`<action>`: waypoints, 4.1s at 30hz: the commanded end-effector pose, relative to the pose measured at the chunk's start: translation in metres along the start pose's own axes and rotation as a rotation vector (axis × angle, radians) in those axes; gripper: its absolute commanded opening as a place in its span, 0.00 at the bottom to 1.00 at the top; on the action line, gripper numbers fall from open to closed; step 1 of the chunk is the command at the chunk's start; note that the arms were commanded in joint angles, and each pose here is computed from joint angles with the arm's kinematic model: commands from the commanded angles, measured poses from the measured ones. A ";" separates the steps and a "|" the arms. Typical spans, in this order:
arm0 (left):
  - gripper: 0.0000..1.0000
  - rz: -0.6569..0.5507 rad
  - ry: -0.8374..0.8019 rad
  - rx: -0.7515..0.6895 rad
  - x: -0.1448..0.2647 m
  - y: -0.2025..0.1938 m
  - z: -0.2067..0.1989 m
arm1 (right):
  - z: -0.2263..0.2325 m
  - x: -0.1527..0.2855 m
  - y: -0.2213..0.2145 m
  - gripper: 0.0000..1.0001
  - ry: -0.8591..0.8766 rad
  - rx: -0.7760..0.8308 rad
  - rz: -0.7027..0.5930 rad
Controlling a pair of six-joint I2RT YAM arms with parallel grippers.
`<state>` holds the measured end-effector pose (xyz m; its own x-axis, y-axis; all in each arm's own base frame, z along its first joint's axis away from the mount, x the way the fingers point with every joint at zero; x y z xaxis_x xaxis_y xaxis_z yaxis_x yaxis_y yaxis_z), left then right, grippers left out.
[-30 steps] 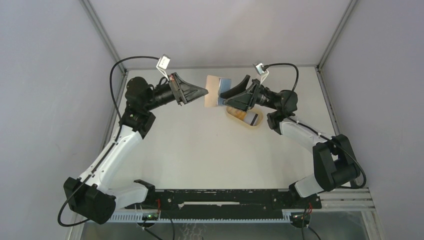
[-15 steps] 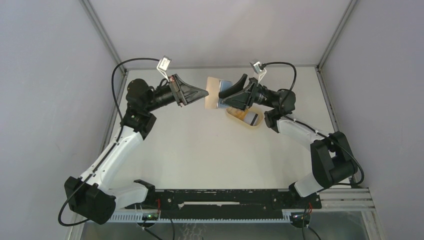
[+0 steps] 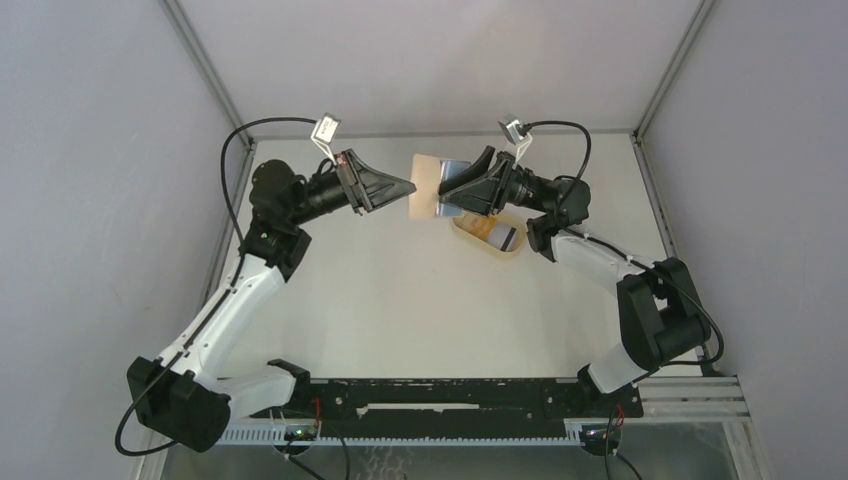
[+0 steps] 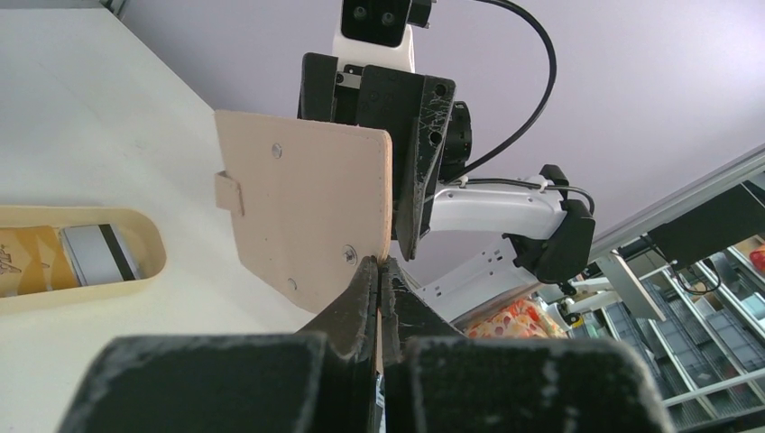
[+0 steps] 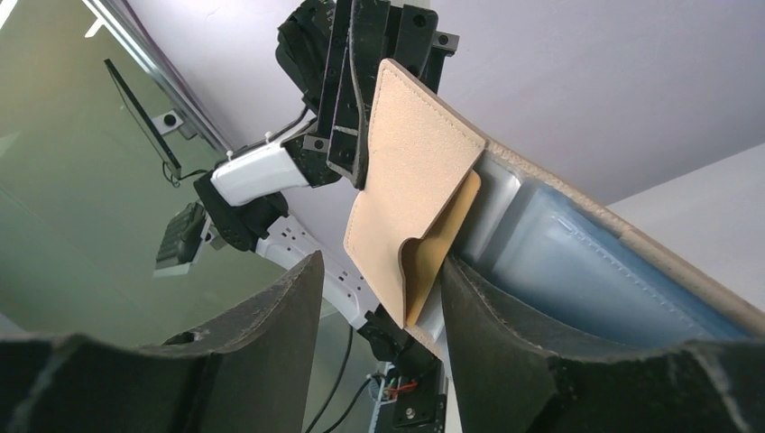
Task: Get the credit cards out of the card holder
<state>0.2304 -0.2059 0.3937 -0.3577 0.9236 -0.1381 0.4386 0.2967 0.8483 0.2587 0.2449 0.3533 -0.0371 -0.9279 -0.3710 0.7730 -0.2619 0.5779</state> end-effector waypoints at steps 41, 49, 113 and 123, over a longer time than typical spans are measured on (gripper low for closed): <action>0.00 -0.010 0.151 -0.106 0.041 0.006 0.004 | 0.008 0.016 0.004 0.00 -0.020 0.006 0.013; 0.00 0.029 0.189 -0.062 0.044 -0.018 0.025 | -0.033 0.058 -0.002 0.00 -0.260 -0.108 -0.082; 0.53 0.406 0.573 0.205 0.058 -0.267 0.166 | -0.247 0.170 -0.002 0.25 -1.222 -0.698 -0.366; 1.00 0.415 0.661 0.068 0.065 -0.229 0.165 | -0.236 0.170 -0.004 0.61 -1.279 -0.736 -0.222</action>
<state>0.2337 -0.1840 0.0890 -0.5125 0.6800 0.5244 0.7325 0.0274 0.6802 0.4000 0.1493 0.0939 -0.4400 -0.5696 0.6943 0.7507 -0.6576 -0.0637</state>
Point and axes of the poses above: each gripper's point midway between its finger pads, its own x axis back along the fingers, its own z axis along the line the jaws close on, y = z × x, the point moved 6 cm from there along x, back along the fingers, and after that the axes turned 14 degrees about -x, right-handed, at the moved point
